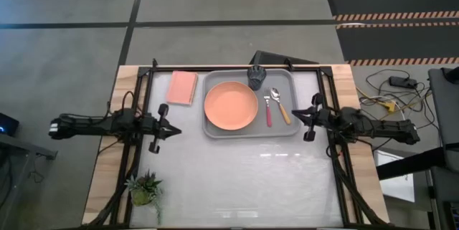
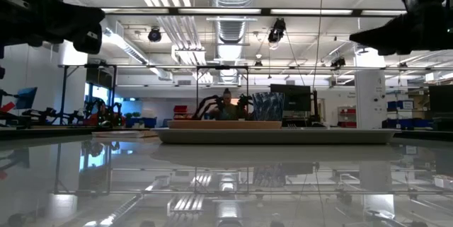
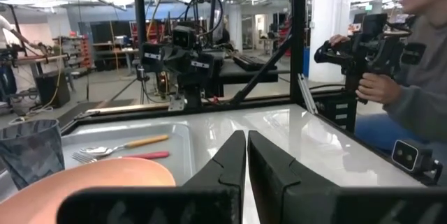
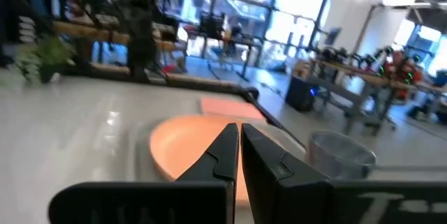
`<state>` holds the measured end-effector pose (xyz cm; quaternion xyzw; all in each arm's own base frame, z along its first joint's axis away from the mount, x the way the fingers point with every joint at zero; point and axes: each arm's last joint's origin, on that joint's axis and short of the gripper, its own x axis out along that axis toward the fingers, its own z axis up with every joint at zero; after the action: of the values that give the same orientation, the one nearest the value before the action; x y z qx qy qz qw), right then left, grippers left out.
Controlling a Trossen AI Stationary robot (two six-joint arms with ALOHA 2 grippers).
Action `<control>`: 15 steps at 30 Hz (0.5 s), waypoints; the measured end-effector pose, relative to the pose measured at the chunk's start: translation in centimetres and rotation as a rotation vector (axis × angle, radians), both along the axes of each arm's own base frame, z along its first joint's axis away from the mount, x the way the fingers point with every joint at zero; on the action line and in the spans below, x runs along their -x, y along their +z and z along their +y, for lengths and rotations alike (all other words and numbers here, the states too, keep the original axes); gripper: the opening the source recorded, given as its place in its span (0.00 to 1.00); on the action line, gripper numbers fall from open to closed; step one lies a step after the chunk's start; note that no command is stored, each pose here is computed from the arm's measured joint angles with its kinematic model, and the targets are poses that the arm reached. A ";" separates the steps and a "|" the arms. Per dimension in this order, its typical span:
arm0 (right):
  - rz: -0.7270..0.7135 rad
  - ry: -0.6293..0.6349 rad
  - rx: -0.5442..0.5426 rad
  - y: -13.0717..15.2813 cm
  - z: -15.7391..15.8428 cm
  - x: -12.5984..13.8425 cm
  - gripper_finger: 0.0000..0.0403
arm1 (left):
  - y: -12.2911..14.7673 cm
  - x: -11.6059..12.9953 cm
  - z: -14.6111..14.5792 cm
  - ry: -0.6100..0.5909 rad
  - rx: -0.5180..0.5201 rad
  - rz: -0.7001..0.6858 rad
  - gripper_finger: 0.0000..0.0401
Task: Pick and place plate/cup/fork/spoon on tray
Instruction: Return to Home Position
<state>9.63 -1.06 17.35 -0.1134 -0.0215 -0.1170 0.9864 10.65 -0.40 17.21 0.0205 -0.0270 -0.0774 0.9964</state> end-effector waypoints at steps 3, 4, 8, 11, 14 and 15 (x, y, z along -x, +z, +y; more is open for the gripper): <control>0.008 -0.042 -0.001 -0.1 -0.1 0.1 0.02 | -0.1 -0.1 0.0 0.002 0.000 0.016 0.00; 0.007 -0.053 -0.001 -0.1 -0.2 0.1 0.02 | -0.2 -0.1 0.0 0.003 0.001 0.021 0.00; 0.003 -0.080 -0.028 -0.1 -0.3 0.1 0.02 | -0.4 -0.3 0.0 0.003 0.002 0.041 0.00; -0.005 -0.078 -0.063 -0.1 -0.3 0.1 0.02 | -0.5 -0.4 0.0 0.003 0.003 0.055 0.00; -0.013 -0.076 -0.097 -0.1 -0.3 0.1 0.02 | -0.6 -0.4 0.0 0.003 0.003 0.069 0.00; -0.017 -0.075 -0.110 -0.1 -0.3 0.1 0.02 | -0.7 -0.5 0.0 0.003 0.003 0.073 0.00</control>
<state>9.53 -1.33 17.20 -0.0588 -0.0189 -0.1559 0.9858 11.12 -0.39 16.54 0.0160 0.0093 -0.0768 0.9969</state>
